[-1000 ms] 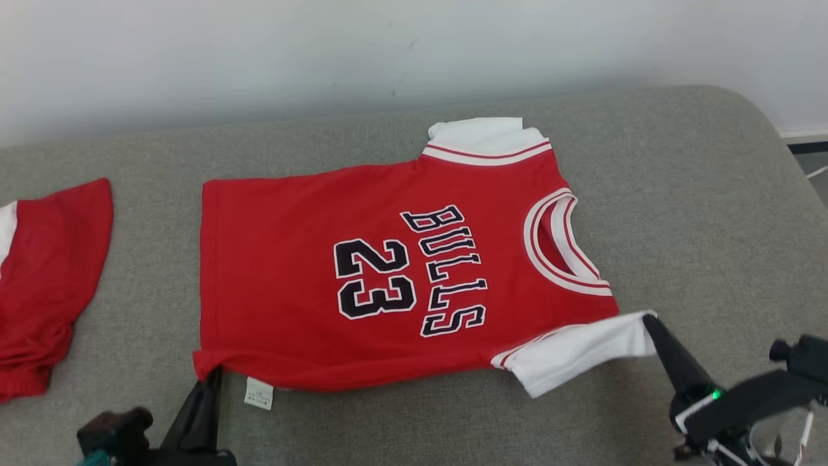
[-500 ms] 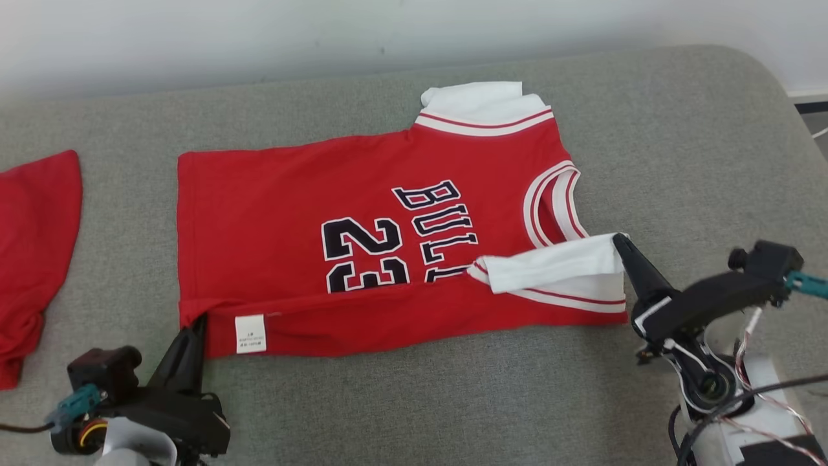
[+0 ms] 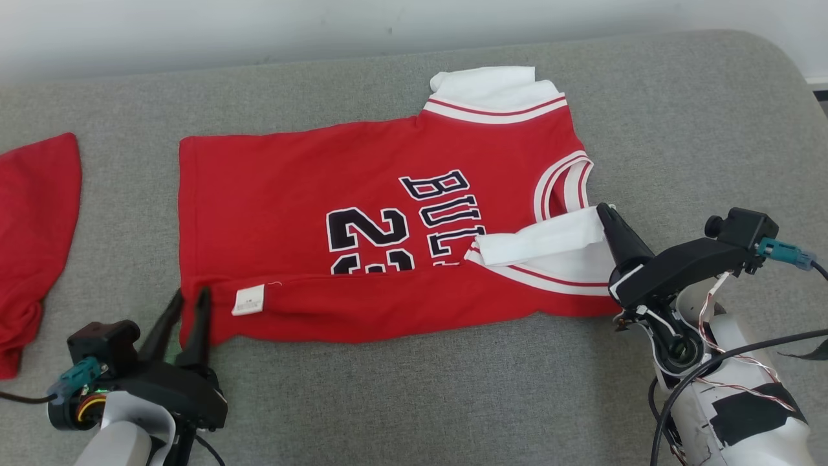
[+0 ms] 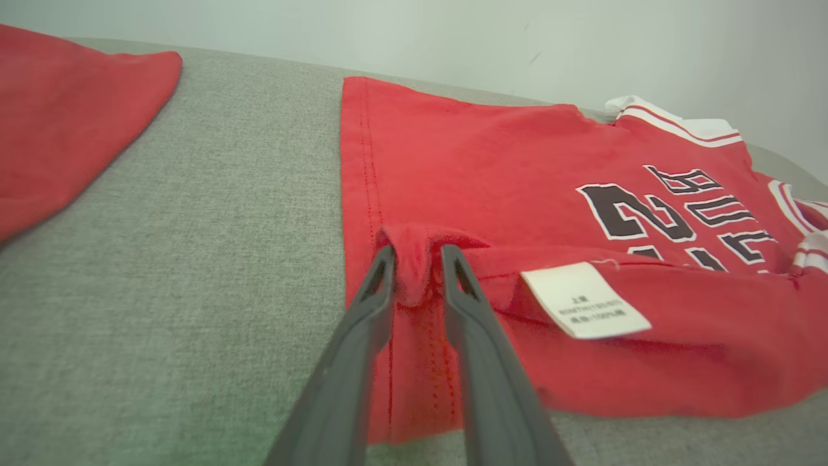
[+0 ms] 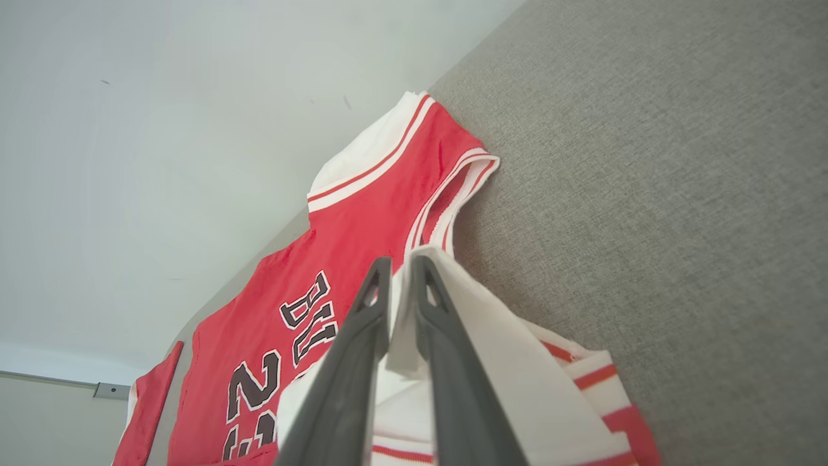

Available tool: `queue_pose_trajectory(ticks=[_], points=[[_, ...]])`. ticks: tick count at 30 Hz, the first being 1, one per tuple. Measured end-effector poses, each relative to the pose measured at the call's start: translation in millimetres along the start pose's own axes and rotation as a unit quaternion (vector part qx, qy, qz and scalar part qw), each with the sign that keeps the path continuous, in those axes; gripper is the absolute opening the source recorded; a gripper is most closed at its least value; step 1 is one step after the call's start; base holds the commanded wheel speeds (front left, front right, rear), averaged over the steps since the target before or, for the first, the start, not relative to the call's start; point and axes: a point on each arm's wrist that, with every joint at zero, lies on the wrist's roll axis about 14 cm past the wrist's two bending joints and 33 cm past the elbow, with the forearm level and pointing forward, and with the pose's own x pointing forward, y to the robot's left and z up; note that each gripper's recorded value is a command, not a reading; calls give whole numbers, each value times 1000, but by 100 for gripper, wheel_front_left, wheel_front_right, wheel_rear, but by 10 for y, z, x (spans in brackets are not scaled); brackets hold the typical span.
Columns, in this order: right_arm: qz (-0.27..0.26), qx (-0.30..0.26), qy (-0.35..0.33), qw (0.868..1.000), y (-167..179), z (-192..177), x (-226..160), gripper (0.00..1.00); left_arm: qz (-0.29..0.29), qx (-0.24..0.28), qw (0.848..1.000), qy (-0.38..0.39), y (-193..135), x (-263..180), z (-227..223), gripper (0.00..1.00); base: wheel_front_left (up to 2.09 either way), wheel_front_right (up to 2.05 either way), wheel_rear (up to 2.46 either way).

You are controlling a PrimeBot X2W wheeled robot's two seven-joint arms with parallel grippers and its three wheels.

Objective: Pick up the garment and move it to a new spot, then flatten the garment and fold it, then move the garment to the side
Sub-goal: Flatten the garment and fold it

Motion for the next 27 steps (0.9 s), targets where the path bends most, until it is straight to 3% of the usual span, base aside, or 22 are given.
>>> queue_pose_trajectory(ticks=[15,27], points=[[19,-50,-52,997,18,133,-276,100,11,-7,999,-37,-39,-251,99,100,0,0,0],[2,-121,-9,993,-189,-153,-531,100,23,-13,999,-20,-5,-388,-47,100,0,0,0]])
